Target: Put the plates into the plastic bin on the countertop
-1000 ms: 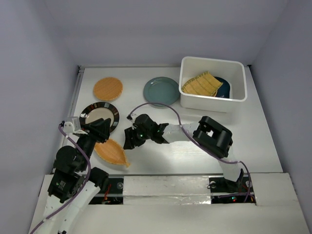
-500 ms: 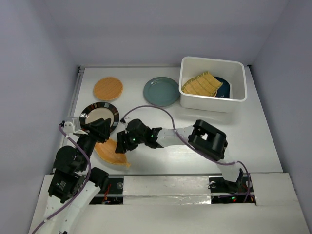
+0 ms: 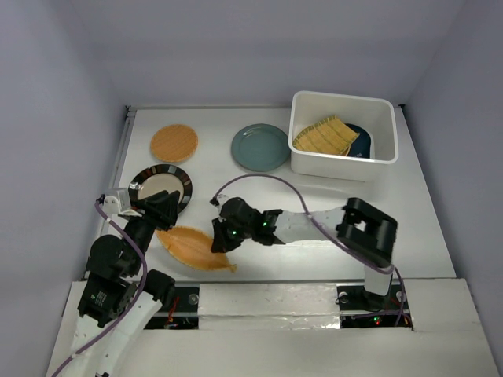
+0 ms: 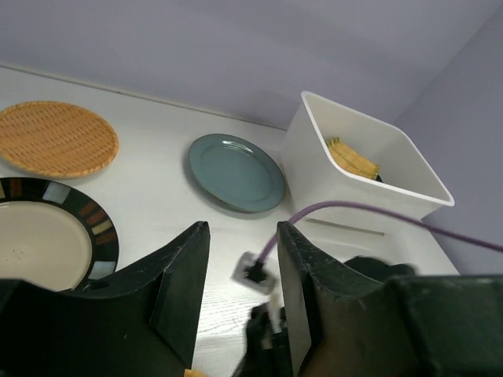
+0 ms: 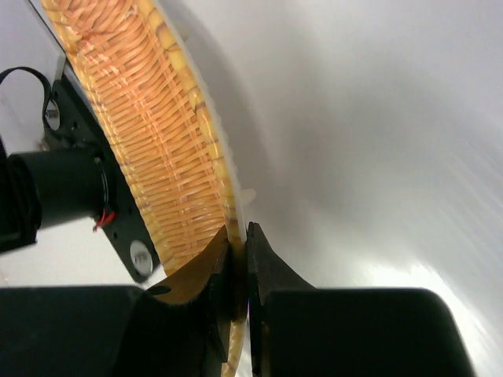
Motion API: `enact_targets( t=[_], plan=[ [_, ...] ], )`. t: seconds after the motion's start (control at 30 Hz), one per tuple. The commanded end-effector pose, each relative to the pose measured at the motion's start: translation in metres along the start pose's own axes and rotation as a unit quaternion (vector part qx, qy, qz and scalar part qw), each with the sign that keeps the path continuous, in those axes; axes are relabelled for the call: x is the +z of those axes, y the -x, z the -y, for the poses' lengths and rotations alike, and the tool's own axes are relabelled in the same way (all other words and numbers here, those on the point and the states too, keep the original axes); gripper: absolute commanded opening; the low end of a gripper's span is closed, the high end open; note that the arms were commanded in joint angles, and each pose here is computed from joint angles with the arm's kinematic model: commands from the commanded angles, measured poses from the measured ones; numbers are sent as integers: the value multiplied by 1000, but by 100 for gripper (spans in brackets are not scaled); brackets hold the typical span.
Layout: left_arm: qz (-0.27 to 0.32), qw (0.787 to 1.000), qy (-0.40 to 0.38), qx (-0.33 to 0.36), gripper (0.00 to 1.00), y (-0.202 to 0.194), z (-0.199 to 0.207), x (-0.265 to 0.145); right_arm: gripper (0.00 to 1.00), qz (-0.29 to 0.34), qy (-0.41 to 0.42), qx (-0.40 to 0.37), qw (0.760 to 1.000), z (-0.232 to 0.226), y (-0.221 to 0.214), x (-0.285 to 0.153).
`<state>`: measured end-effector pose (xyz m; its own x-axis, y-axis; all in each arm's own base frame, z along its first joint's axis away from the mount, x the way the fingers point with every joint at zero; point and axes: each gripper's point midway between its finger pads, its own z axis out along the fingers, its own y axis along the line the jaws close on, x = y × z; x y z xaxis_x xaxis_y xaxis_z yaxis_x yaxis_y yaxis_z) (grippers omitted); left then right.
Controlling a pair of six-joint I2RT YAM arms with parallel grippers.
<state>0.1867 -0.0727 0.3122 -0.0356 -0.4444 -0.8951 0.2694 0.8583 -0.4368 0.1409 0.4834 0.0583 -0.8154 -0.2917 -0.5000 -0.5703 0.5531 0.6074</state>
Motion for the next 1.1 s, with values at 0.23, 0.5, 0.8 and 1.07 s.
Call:
enact_targets(
  t=[0.23,0.5,0.8,1.07],
  plan=[
    [32,999,-21,-4,36,20,11,-3,0,299,-173,-14,938,66,163,-218],
    [34,999,-31,-3,36,21,14,-5,0,435,-307,42,846,196,233,-411],
    [40,998,-38,-4,36,23,16,-9,0,378,-367,12,850,297,273,-457],
    [44,998,-45,-4,36,26,18,-11,0,277,-360,12,891,354,253,-415]
  ],
)
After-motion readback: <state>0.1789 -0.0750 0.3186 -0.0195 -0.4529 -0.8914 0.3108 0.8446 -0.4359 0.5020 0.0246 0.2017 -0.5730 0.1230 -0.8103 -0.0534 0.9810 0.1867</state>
